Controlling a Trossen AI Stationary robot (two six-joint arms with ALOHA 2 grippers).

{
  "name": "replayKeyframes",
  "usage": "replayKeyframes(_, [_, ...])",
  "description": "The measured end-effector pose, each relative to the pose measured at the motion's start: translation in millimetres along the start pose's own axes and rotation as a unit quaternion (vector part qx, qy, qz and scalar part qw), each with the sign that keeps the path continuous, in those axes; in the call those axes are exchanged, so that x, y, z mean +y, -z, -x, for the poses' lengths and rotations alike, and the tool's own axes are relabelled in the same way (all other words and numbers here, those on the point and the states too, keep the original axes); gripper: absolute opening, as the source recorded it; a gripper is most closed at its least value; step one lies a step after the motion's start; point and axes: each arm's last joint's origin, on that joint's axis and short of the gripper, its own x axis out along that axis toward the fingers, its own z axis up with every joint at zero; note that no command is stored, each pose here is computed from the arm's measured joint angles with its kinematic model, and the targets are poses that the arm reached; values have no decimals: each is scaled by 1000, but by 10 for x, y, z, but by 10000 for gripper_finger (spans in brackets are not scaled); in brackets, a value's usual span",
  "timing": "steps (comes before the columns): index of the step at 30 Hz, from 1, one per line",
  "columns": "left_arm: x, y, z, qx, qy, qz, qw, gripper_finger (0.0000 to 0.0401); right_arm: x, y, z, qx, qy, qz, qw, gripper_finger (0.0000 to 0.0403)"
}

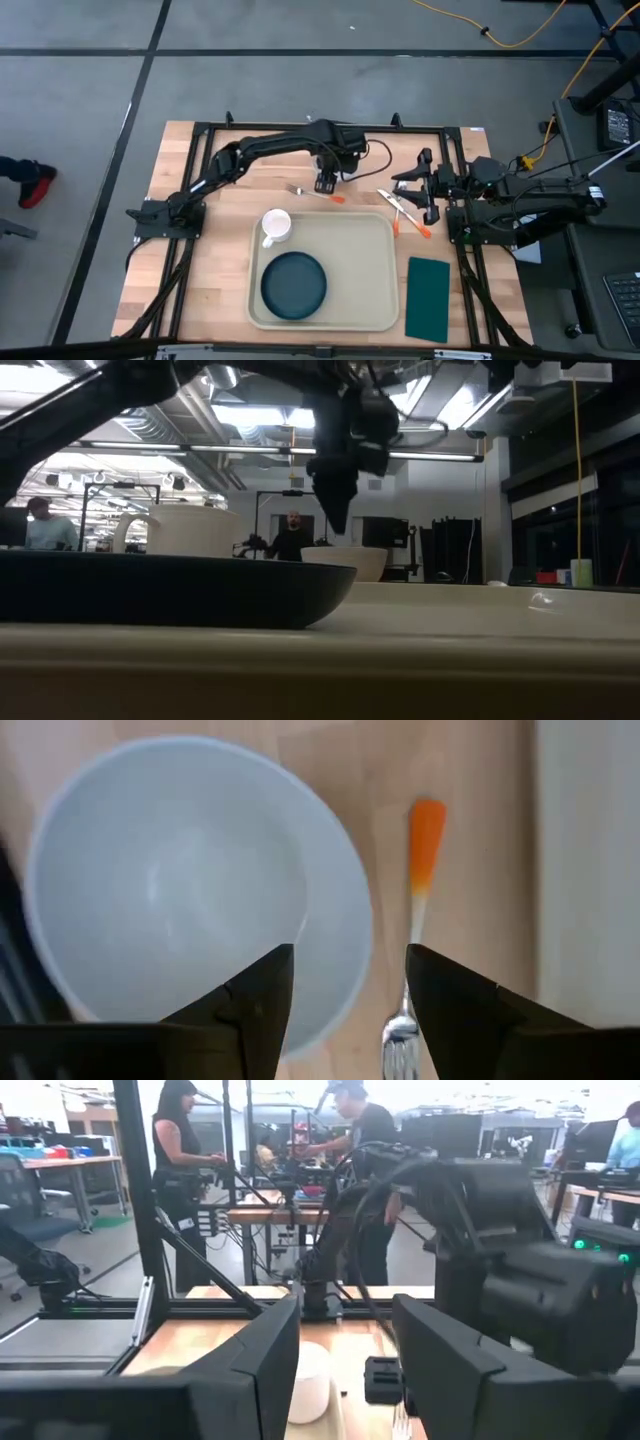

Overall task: Set up tray
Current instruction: Put the white bowl on top of the black plate on the serving tray

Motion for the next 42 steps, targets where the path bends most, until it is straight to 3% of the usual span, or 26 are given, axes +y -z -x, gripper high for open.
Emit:
replayKeyframes(9, [28, -23, -143, 0, 18, 3, 1000, 191, 0, 18, 21, 12, 1, 0, 1000, 169])
replayKeyframes(16, [58, -93, -179, -25, -6, 6, 1000, 189, -1, 34, 34, 22, 1, 2, 1000, 169])
replayKeyframes(23, [10, -94, -374, 7, 15, 13, 1000, 187, 0, 35, 40, 23, 1, 1, 1000, 169])
replayKeyframes(29, [19, -129, -481, 15, -15, 18, 1000, 184, -1, 26, 61, 21, 1, 1, 1000, 169])
replayKeyframes(33, [45, -134, -479, 16, -39, 21, 999, 150, -1, 16, 73, 17, 1, 0, 1000, 169])
replayKeyframes(40, [28, -118, -479, 23, -26, 20, 999, 21, -1, 16, 73, 17, 1, 0, 1000, 169])
replayKeyframes(42, [8, -122, -476, 25, -26, 21, 999, 9, -1, 16, 73, 17, 1, 0, 1000, 169])
